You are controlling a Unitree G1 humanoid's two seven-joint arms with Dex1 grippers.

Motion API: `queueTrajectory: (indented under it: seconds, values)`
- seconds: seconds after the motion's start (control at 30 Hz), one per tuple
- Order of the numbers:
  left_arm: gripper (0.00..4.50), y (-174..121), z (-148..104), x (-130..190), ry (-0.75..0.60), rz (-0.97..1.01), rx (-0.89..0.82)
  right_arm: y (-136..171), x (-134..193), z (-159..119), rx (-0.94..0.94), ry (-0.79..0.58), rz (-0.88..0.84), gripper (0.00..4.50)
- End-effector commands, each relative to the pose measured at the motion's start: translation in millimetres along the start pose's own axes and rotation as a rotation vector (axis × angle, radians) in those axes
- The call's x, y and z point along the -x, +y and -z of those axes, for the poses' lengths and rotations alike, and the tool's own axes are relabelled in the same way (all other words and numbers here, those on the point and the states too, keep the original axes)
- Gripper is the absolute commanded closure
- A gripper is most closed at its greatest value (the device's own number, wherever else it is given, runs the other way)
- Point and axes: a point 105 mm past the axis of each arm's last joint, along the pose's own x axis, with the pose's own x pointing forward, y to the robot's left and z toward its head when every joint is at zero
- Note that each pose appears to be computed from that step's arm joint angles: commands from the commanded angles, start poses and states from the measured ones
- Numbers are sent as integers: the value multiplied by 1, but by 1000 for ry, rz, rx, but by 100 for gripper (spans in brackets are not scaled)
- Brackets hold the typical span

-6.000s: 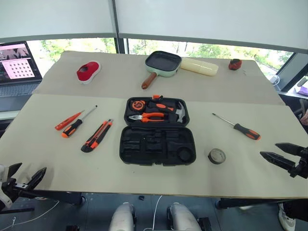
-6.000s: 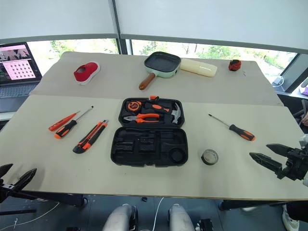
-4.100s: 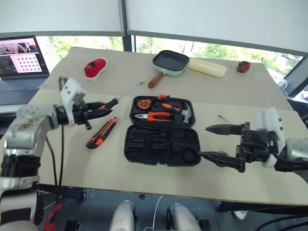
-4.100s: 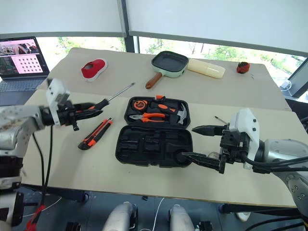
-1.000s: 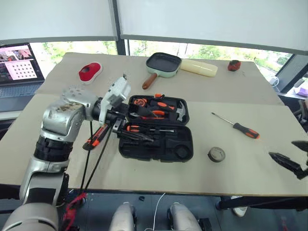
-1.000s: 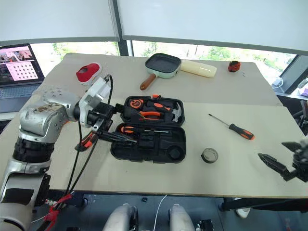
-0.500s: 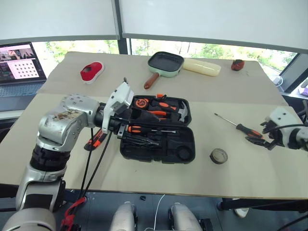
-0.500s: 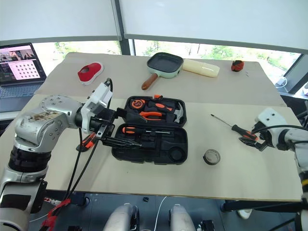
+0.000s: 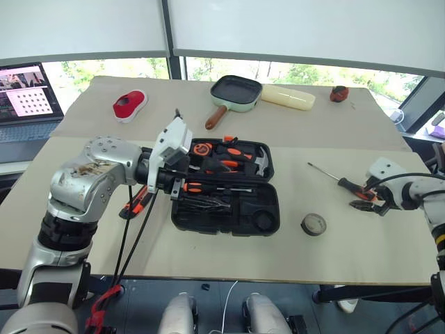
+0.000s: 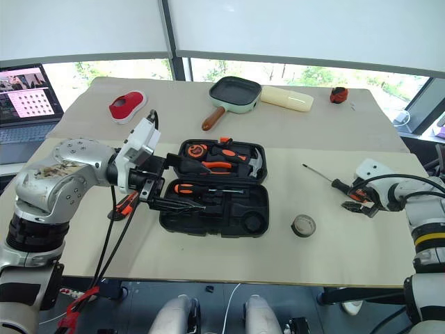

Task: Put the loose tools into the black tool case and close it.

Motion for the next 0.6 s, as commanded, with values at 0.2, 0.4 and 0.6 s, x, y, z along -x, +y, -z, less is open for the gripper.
queueTrajectory:
  seconds: [0.2, 0.4, 0.6]
  values:
    - [0, 2, -9, 3, -15, -11, -57, -3, -4, 8, -3, 26, 24, 277]
    - [0, 1, -8, 3, -5, -2, -57, -5, 4, 9, -86, 0, 13, 346]
    - [0, -3, 11, 19, 68, -7, -13, 7, 39, -64, -109, -275, -128, 346]
